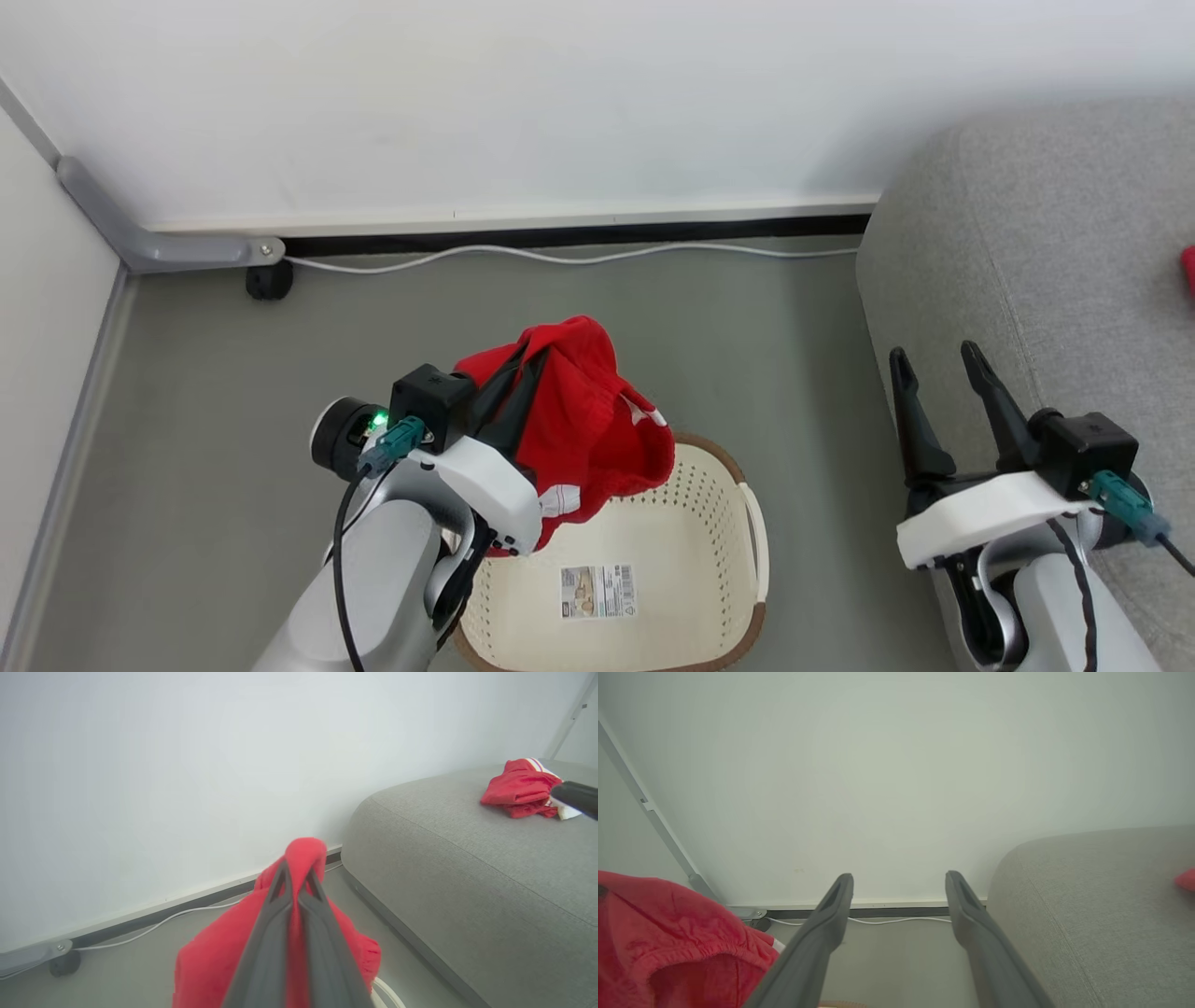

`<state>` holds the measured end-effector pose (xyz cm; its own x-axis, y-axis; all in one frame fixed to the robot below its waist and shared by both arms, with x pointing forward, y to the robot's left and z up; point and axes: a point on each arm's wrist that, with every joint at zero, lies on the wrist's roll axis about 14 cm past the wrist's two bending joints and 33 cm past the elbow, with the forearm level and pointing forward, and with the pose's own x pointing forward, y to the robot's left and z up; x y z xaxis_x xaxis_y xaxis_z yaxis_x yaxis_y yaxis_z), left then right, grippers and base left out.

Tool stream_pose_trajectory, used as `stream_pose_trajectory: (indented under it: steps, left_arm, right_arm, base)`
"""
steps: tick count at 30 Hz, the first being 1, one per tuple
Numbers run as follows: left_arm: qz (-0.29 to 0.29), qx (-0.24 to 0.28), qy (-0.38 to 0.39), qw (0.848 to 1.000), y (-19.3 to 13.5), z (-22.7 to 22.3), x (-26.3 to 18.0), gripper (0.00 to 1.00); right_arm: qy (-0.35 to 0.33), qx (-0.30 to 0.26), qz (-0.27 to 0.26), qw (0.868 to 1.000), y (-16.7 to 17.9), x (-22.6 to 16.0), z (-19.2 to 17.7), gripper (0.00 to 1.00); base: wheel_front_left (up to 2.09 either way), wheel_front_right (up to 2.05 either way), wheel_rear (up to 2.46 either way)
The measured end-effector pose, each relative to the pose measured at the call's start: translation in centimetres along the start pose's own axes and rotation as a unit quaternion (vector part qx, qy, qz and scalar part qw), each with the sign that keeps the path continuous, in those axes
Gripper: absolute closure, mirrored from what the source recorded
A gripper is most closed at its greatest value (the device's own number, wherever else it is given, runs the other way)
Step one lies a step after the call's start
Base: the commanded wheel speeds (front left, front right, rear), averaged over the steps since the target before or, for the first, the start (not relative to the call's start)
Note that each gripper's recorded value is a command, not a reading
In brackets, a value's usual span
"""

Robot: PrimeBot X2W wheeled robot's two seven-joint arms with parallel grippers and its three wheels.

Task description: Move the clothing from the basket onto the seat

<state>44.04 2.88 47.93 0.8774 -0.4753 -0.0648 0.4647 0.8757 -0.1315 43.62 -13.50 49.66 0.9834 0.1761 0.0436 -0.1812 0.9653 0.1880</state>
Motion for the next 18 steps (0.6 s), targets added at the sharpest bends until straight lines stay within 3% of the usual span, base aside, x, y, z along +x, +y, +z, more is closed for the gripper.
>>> stream_pose_trajectory:
  steps: [6,18]
  left_arm:
    - [-0.013,0.009,-0.077,0.997,-1.2,5.4,-0.5,1.00]
    - [-0.068,0.021,-0.162,0.984,-4.5,11.3,-0.2,1.00]
  right_arm:
    - [0.005,0.000,0.001,1.000,0.5,-1.8,-0.1,0.00]
    - [0.018,0.001,-0.003,1.000,0.3,-2.5,-1.0,0.00]
  base:
    - [0.00,0.00,0.00]
    - [0.00,0.00,0.00]
